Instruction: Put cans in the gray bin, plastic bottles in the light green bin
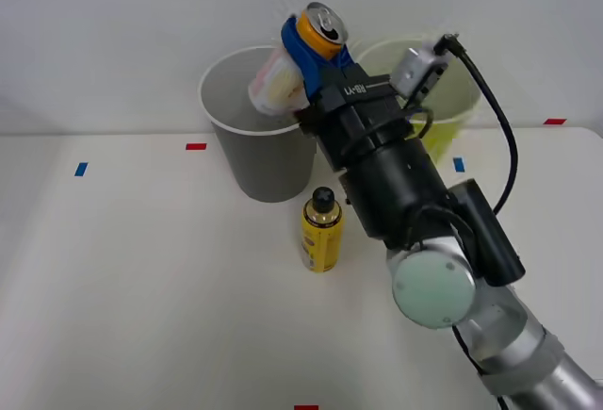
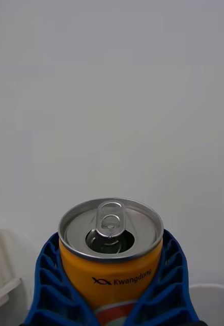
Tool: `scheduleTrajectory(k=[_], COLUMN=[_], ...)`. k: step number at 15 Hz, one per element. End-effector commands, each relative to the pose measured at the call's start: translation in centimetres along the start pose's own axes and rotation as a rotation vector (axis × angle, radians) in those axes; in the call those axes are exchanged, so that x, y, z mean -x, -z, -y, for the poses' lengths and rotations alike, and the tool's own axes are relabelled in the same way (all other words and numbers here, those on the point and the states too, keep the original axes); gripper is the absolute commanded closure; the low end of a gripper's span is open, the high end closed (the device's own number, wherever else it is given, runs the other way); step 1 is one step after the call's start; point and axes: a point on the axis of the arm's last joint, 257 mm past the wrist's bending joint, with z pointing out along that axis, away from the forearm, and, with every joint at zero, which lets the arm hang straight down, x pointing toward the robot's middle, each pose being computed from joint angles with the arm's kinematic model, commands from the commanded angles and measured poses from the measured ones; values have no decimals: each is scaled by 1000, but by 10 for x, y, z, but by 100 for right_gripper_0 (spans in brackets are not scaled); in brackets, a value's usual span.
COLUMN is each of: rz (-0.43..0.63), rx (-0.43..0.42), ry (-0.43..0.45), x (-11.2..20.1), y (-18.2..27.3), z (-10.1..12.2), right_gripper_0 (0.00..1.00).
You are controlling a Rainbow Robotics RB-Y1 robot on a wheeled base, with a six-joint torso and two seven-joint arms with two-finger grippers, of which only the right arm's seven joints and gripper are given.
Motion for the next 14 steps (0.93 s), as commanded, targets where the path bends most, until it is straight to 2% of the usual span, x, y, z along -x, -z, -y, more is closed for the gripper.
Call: scheduleTrajectory(k=[1,5,9,14], rz=[-2,-66,-122,-147], rx=[-17,16,9,13], ry=[47,113,193,256], x=[-14,-29,-58,-65], y=[-35,-68,-97,-111], z=[13,12,25,34], right_gripper_0=[100,100,100,100])
